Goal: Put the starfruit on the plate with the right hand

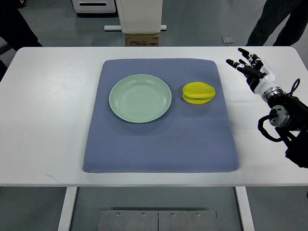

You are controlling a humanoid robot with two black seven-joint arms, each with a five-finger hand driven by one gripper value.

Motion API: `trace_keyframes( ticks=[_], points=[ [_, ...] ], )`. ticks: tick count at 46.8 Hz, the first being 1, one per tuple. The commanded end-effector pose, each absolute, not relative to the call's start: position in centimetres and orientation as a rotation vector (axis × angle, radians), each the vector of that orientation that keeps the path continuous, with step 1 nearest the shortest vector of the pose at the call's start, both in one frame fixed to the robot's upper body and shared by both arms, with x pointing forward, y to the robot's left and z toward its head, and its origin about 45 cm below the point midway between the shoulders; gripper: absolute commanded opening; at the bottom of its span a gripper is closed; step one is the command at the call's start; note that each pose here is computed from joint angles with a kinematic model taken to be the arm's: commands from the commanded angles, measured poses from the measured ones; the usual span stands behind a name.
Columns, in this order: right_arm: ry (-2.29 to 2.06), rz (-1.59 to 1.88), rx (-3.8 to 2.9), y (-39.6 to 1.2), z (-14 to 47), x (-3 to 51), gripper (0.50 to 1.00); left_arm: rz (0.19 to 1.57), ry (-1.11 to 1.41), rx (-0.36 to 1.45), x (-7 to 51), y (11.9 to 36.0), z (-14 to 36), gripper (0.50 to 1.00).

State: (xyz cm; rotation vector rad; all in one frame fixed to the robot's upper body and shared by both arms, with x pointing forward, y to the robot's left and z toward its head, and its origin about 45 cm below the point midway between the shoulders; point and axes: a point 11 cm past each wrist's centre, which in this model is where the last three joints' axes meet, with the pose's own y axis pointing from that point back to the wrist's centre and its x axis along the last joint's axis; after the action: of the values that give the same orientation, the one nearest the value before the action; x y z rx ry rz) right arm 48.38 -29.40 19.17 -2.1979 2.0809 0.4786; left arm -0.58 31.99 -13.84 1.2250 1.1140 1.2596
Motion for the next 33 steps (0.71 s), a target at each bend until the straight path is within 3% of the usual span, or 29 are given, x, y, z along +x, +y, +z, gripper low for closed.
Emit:
trace_keyframes(
  ticks=[1,33],
  points=[
    [2.093,0.462,-2.189,-29.96,19.66,48.53,1.0,1.26,1.114,1.226,-0.59,32.0,-13.84,1.0],
    [2.139,0.442,-2.164,-30.67,19.83,48.57,1.0,1.26,1.114,1.226,-0.59,32.0,-13.84,1.0]
  ],
)
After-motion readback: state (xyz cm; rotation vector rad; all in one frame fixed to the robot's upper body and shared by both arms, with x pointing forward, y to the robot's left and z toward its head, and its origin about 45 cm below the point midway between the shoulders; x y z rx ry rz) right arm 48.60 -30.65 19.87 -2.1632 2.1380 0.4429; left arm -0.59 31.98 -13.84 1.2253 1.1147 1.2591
